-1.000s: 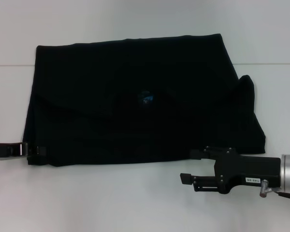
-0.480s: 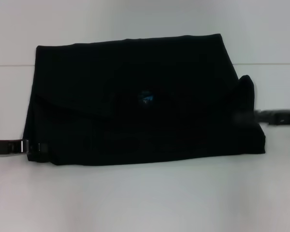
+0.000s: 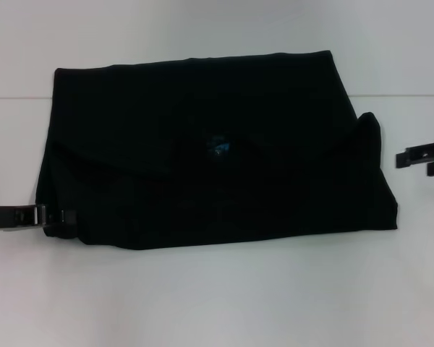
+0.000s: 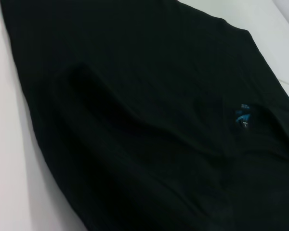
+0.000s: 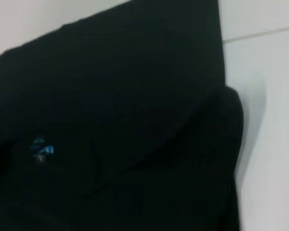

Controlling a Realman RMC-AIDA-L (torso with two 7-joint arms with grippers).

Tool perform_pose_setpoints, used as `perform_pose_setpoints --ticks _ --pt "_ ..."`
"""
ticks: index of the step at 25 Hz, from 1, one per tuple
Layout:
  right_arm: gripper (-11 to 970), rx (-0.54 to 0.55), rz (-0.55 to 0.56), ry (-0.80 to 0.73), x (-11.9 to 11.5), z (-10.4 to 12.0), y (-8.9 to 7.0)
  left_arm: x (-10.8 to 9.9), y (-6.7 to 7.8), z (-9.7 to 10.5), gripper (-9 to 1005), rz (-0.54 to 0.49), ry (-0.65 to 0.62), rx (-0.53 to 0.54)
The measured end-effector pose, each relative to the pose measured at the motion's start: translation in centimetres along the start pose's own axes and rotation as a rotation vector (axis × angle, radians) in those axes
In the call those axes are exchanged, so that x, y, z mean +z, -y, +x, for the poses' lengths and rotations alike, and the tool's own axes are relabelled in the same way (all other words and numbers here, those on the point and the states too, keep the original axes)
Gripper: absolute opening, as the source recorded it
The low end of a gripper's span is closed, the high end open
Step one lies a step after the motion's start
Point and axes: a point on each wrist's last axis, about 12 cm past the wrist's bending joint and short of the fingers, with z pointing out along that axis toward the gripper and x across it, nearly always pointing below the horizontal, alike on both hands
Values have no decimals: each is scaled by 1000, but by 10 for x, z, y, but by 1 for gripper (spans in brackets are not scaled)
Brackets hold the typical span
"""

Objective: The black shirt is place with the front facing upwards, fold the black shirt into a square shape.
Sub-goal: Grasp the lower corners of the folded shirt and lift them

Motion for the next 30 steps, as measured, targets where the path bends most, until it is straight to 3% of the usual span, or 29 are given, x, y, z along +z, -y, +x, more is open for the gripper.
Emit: perform_pose_setpoints --ticks 10,27,30 --pt "806 -39 -1 -99 42 19 -22 -1 -1 1 45 2 -3 -1" --pt "756 -84 25 -125 53 24 -28 -1 0 0 47 5 -4 2" --pt "647 -83 26 -125 53 24 -27 -1 0 0 47 6 -4 2"
